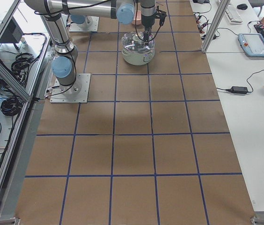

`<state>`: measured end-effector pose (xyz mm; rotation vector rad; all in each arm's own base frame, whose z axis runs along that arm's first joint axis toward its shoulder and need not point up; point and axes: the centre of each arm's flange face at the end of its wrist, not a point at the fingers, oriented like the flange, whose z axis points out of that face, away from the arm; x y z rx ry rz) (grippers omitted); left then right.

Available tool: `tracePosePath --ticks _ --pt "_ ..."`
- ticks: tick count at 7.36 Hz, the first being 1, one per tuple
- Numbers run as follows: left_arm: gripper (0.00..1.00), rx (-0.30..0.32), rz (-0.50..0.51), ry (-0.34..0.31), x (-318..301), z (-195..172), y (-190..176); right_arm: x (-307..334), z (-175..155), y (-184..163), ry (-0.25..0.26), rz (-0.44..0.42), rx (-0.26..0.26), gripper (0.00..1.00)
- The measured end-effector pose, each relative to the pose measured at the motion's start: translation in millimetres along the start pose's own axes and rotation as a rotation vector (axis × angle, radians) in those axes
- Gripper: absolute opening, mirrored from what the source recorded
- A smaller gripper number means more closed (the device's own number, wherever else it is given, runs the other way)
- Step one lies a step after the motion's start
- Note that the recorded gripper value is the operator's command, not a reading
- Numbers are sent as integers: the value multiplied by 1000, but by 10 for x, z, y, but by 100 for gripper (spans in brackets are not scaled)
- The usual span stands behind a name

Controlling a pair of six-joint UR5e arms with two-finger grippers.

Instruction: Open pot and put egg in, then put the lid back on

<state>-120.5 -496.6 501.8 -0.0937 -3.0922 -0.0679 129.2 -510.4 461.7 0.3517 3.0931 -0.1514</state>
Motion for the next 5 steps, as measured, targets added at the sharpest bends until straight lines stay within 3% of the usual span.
tracePosePath --ticks 5 --pt "99 -10 4 -10 53 85 76 -11 -14 43 -4 -2 -1 100"
